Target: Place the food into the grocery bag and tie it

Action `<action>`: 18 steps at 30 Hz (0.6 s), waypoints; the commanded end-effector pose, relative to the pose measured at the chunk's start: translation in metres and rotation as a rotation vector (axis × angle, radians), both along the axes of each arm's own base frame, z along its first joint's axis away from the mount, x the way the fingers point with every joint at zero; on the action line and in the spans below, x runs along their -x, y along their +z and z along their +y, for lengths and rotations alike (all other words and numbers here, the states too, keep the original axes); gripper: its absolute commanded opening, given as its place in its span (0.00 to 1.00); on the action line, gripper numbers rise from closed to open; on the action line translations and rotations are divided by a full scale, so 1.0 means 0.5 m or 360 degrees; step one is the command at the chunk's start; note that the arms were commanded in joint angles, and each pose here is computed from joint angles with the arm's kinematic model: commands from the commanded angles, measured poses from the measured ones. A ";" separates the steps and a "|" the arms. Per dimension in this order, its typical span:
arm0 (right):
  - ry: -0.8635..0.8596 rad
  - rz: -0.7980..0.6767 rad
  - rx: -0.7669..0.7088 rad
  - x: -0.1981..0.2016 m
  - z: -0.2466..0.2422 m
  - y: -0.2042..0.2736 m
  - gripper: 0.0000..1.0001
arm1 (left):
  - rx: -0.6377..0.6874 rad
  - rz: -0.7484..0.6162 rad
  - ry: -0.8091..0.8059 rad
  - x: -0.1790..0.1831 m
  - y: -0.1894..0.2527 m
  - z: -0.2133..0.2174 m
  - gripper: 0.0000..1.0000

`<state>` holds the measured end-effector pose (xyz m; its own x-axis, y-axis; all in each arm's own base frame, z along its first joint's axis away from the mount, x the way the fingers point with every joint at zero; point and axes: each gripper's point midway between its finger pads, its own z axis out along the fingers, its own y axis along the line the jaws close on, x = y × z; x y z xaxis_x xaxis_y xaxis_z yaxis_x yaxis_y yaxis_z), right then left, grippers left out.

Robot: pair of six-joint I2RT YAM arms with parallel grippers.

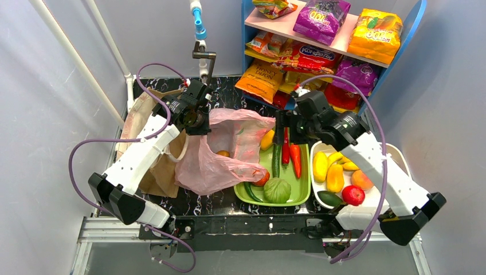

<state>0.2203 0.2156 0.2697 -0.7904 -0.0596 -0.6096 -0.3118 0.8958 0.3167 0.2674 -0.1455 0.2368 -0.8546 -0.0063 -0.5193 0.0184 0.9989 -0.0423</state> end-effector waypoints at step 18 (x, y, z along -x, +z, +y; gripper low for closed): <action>-0.0736 0.0422 0.0238 0.009 -0.285 -0.197 0.95 | 0.0075 0.0004 -0.0026 0.019 0.006 -0.003 0.00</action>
<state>0.2142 0.0827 0.1877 -0.8632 0.2160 -0.4563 0.1377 0.9703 0.1987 0.2666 -0.1506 0.2350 -0.8599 -0.0088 -0.5104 0.0300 0.9973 -0.0677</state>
